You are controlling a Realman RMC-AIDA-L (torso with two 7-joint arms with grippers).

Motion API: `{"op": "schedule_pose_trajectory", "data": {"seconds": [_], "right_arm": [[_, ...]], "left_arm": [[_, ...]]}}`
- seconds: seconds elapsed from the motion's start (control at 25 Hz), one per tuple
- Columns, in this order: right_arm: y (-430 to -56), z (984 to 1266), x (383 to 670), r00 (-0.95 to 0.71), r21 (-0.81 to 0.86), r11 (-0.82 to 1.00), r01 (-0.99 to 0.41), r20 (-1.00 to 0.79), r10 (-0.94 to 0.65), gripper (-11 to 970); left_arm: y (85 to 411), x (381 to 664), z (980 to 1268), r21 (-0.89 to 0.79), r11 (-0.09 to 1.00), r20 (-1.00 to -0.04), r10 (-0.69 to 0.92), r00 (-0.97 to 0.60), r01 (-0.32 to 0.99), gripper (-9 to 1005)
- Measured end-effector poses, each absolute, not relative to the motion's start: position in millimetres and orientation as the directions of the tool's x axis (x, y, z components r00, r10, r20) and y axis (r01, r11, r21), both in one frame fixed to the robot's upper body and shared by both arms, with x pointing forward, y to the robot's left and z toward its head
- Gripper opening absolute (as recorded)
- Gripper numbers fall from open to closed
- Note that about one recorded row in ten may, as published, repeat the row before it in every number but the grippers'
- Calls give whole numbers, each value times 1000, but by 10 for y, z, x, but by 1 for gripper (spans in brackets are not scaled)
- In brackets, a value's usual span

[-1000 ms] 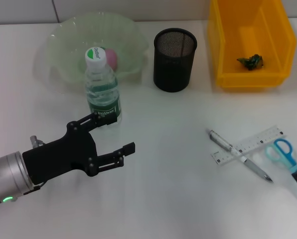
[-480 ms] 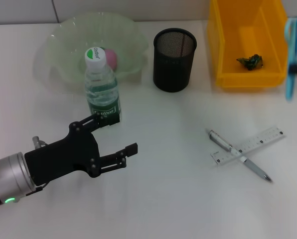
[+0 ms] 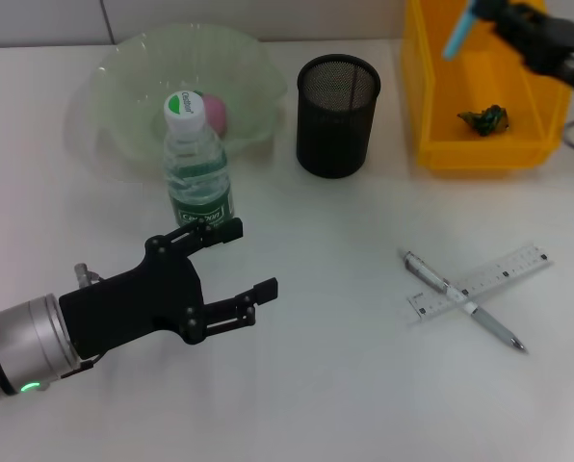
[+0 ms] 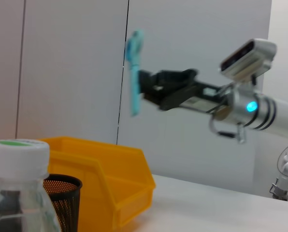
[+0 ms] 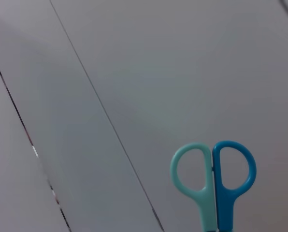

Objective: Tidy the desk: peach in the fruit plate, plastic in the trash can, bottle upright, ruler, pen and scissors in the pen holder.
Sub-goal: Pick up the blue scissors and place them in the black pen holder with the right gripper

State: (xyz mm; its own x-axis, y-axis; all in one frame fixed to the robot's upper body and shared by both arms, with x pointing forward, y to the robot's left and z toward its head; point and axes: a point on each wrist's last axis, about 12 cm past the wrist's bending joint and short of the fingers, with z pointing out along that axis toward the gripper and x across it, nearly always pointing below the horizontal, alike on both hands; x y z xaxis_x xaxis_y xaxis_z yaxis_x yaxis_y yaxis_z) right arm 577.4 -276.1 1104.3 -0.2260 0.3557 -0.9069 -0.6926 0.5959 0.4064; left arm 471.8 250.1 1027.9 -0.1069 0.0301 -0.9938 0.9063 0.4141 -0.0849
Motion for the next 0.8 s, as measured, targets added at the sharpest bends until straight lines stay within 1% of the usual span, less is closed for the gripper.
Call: {"op": "schedule_pose_trajectory", "data": {"seconds": [0.08, 0.12, 0.2, 0.32, 0.48, 0.8], "right_arm": [[-2514, 10989, 5924, -223, 375, 620, -689, -924, 311, 228], [-2514, 10989, 5924, -223, 375, 620, -689, -924, 311, 232], [-2367, 10947, 6011, -236, 366, 636, -679, -930, 283, 238], [-2285, 10934, 6101, -244, 348, 662, -664, -938, 248, 249], [-2176, 10874, 6144, -280, 318, 672, -669, -945, 168, 262], [-2182, 10860, 6137, -300, 332, 669, -666, -939, 168, 289]], "left_arm": [[2492, 4720, 10280, -85, 413, -994, 28, -106, 907, 829], [2487, 4720, 10279, -86, 413, -994, 27, -106, 907, 829], [2485, 4717, 10278, -87, 413, -994, 26, -107, 906, 829], [2484, 4710, 10274, -89, 414, -994, 25, -109, 906, 829], [2488, 4699, 10267, -90, 418, -994, 24, -110, 904, 829], [2493, 4694, 10262, -81, 420, -994, 30, -103, 904, 829]]}}
